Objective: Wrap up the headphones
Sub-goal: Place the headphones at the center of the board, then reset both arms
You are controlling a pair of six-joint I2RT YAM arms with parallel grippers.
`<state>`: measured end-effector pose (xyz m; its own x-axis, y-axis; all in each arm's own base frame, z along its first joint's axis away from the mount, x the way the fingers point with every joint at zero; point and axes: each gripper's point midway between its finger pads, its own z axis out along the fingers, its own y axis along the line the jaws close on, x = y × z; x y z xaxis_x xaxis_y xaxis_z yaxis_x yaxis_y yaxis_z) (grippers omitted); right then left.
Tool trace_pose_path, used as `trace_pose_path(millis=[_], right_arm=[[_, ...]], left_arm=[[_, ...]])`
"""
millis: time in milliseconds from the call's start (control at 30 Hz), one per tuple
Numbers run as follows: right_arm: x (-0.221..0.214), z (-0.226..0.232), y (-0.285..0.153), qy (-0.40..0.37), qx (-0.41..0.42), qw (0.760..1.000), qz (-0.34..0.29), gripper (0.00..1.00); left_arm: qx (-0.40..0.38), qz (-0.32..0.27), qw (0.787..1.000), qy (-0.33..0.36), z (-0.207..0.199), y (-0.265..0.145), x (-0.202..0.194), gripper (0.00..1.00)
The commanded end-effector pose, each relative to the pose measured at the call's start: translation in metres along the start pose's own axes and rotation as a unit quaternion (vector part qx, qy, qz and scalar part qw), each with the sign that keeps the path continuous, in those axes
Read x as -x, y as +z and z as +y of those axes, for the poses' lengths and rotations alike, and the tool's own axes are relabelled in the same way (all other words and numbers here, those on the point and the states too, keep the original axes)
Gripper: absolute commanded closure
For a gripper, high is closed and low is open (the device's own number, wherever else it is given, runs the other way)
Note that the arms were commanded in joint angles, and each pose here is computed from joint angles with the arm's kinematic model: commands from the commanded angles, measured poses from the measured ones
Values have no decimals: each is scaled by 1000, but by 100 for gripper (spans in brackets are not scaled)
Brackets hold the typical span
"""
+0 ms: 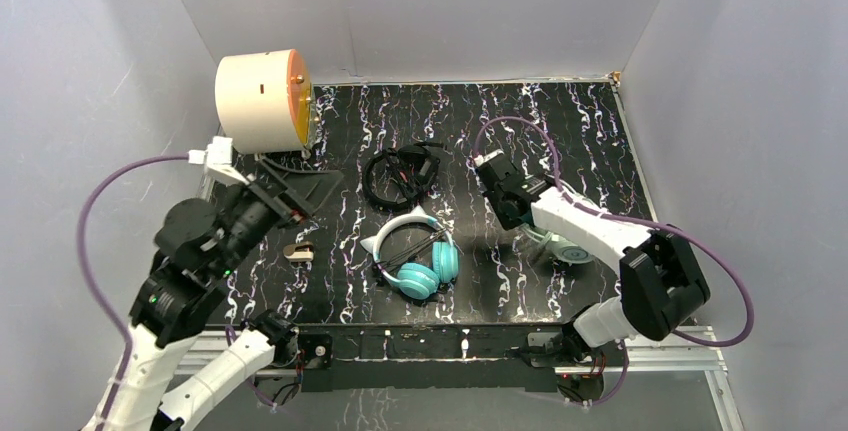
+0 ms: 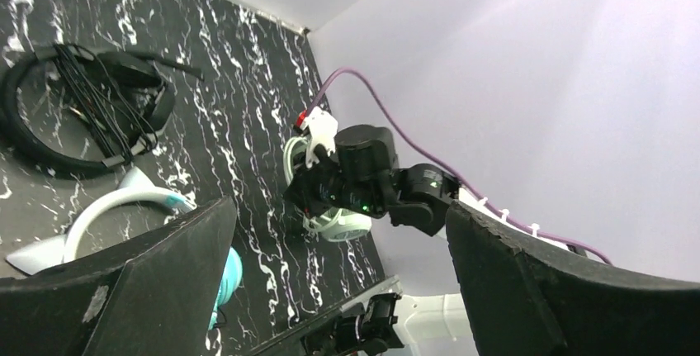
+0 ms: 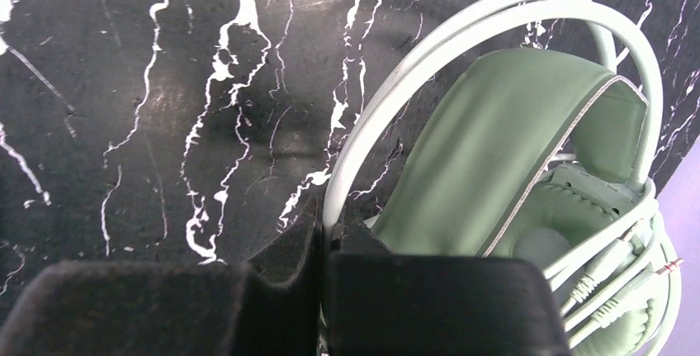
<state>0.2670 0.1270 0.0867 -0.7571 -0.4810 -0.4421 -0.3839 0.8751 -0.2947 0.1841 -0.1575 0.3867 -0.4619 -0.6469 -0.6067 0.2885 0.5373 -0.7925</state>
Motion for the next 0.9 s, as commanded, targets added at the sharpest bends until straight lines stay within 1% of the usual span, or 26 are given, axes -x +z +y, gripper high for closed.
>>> trace_pose_path(millis=[0, 200, 300, 367, 433, 533, 567, 600, 667, 733, 867], right_arm=[[21, -17, 6, 30, -55, 997, -51, 97], [4, 10, 28, 20, 1, 1000, -17, 84], [5, 20, 29, 23, 28, 999, -20, 76], [3, 24, 26, 24, 41, 999, -14, 68], [3, 30, 19, 26, 61, 998, -9, 54], [11, 30, -4, 34, 85, 996, -22, 34], [17, 27, -15, 38, 88, 995, -32, 16], [21, 23, -26, 41, 90, 994, -40, 3], [33, 18, -53, 45, 104, 992, -63, 1], [55, 16, -92, 50, 138, 984, -105, 1], [93, 2, -181, 58, 191, 956, -213, 1]], left_arm=[[48, 2, 998, 40, 16, -25, 3, 2], [30, -6, 999, 36, 5, -33, 9, 2], [25, 1, 999, 38, 3, -32, 7, 3], [24, 7, 999, 34, 3, -31, 4, 3], [21, 9, 999, 36, 2, -30, 3, 2], [26, 13, 999, 44, 7, -27, 1, 2], [29, 16, 998, 45, 9, -26, -1, 2], [32, 18, 998, 46, 10, -25, -2, 2], [33, 20, 998, 49, 11, -24, -2, 2], [29, 16, 998, 60, 5, -25, 3, 2], [44, 6, 992, 119, -12, -31, 30, 2]])
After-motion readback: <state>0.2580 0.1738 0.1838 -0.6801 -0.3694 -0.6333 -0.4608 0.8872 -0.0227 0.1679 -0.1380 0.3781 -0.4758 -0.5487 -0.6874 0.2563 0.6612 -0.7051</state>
